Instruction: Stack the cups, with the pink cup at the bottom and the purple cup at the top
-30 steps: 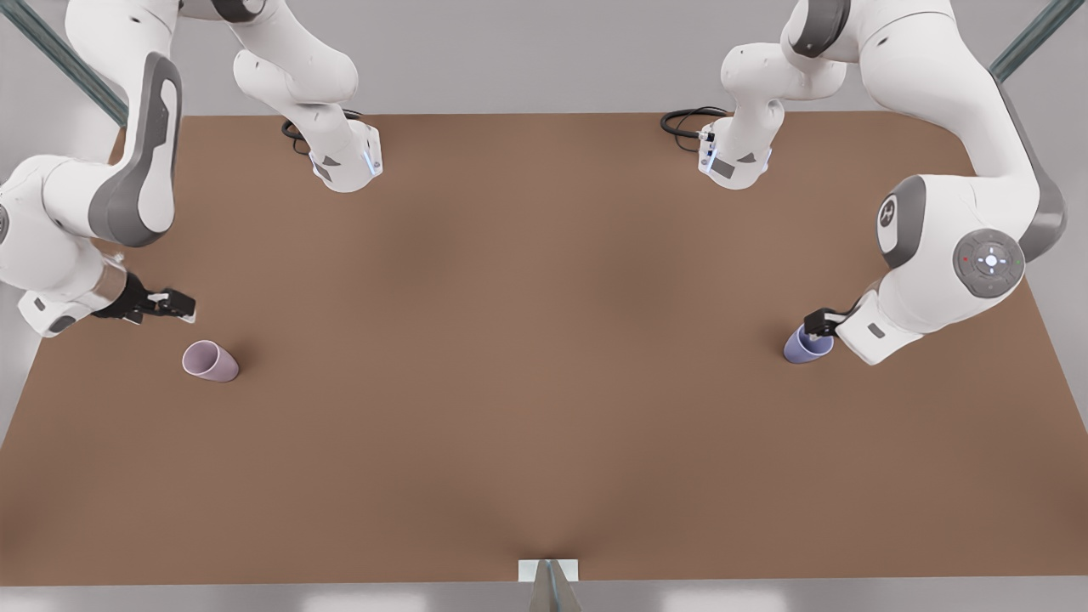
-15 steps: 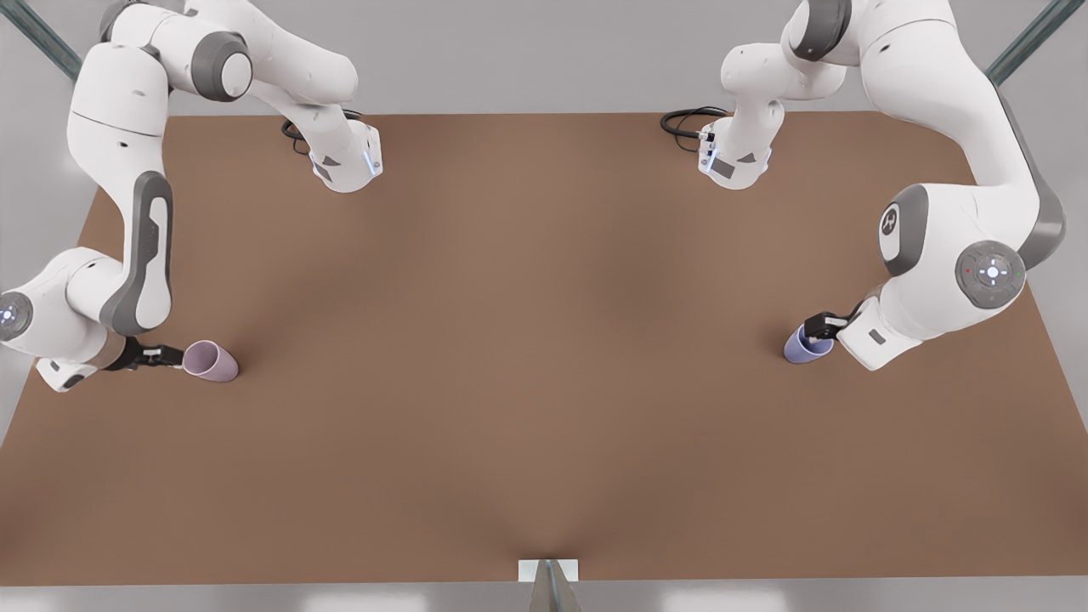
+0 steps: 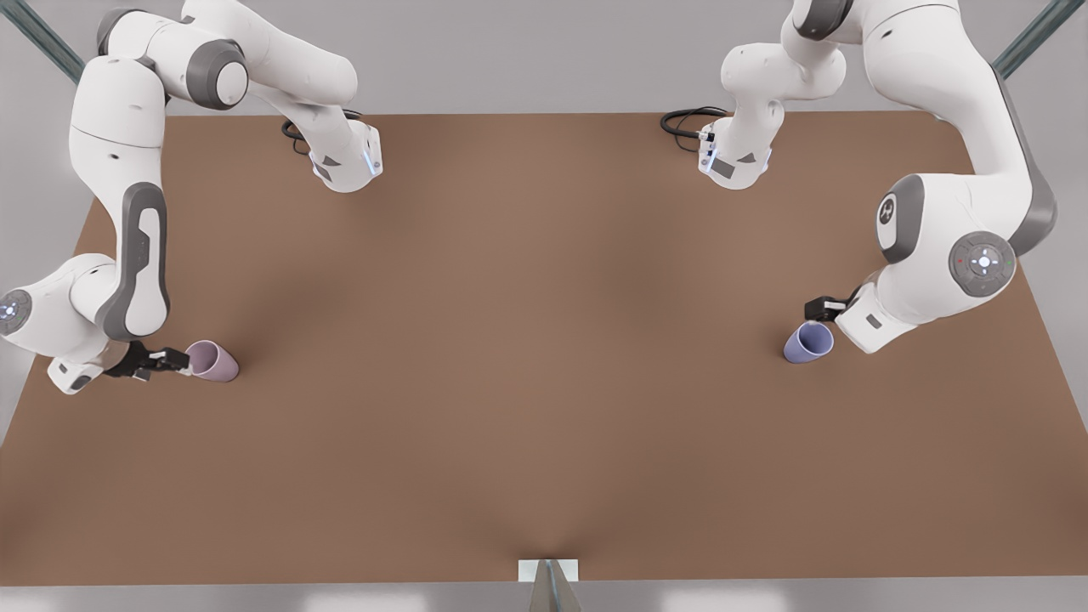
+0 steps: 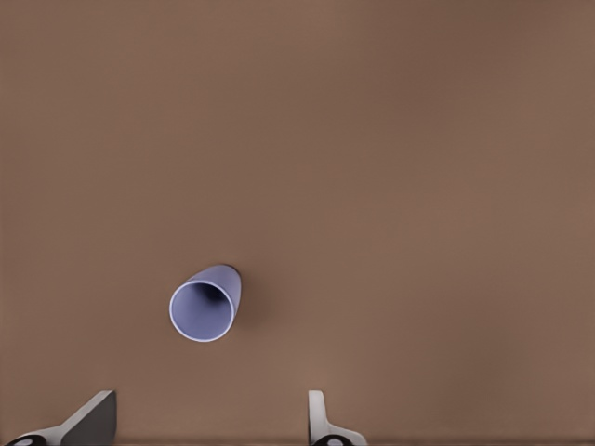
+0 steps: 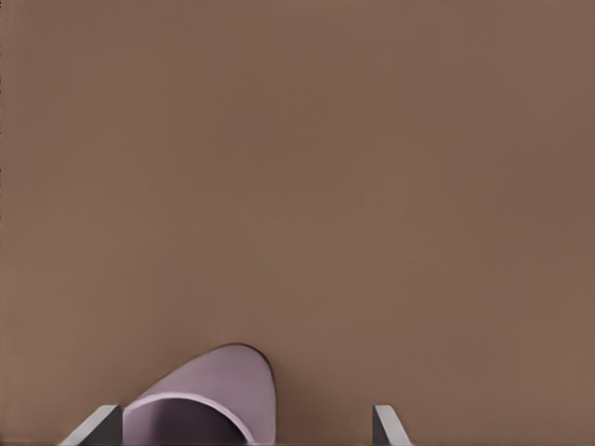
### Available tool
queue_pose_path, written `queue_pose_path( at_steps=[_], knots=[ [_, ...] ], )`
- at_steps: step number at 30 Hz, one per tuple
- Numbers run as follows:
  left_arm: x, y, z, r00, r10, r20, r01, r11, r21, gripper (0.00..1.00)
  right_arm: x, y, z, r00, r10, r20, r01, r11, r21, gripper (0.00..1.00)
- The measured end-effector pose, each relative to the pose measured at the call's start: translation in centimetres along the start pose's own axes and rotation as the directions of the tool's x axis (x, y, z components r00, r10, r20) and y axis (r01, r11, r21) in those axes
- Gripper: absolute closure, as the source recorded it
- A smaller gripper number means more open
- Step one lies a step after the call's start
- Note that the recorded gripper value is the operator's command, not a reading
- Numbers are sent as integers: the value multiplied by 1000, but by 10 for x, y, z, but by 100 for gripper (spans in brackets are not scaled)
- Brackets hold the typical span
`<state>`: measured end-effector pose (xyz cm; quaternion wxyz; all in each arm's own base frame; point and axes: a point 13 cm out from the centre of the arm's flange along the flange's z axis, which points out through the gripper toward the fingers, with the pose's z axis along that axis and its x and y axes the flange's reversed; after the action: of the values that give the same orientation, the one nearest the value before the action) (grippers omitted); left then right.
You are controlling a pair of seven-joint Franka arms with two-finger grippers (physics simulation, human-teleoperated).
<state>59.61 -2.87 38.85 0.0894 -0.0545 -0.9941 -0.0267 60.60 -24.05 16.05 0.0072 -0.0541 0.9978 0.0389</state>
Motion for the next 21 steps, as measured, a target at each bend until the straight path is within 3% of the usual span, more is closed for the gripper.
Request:
queue_pose_path(
  at_steps=[15,19,21],
  knots=[
    [-4,1,8,1000,1,-6,-1,1000,1,0,47,3,46,996,-88,-28,88,996,-4,3],
    [-4,1,9,1000,1,-8,-1,1000,1,0,47,-1,56,994,-106,-19,107,994,17,24],
    [-4,1,9,1000,2,-8,-2,1000,1,0,49,-2,63,993,-113,-23,114,993,20,40]
  ],
)
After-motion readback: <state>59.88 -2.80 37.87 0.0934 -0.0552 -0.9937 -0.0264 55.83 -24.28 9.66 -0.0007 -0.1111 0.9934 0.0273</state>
